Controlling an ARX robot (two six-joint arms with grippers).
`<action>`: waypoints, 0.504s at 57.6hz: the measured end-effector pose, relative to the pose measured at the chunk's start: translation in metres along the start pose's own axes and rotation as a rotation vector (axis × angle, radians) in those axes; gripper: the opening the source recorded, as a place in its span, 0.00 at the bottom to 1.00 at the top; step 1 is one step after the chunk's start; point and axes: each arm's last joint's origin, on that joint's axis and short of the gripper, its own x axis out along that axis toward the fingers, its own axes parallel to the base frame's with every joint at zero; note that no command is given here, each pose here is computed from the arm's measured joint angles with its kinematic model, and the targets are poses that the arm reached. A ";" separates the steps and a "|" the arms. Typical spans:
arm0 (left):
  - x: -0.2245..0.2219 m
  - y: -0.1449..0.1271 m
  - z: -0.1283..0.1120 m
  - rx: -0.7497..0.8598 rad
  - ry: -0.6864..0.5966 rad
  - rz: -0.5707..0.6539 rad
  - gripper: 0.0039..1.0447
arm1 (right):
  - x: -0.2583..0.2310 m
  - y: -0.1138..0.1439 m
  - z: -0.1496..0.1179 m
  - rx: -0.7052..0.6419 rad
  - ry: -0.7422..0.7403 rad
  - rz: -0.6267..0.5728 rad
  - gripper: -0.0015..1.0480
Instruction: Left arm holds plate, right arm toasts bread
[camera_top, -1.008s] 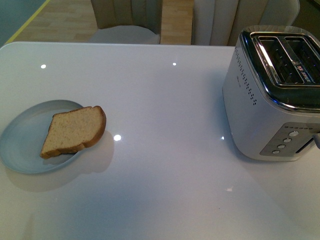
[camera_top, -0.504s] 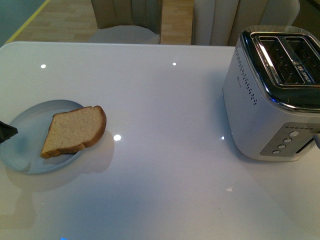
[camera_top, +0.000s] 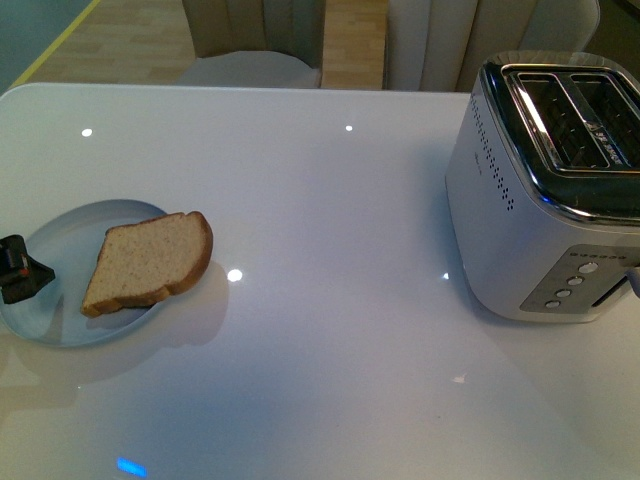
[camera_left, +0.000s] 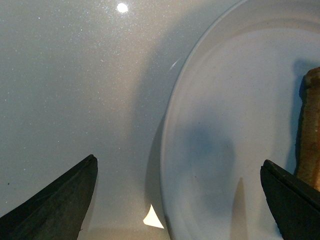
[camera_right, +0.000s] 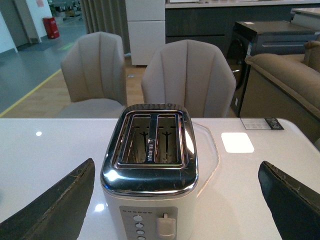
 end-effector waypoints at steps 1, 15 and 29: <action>0.001 -0.001 0.000 0.006 0.000 0.001 0.93 | 0.000 0.000 0.000 0.000 0.000 0.000 0.92; 0.008 -0.007 0.004 0.026 0.005 0.023 0.75 | 0.000 0.000 0.000 0.000 0.000 0.000 0.92; 0.010 -0.011 0.002 0.031 0.018 0.034 0.41 | 0.000 0.000 0.000 0.000 0.000 0.000 0.92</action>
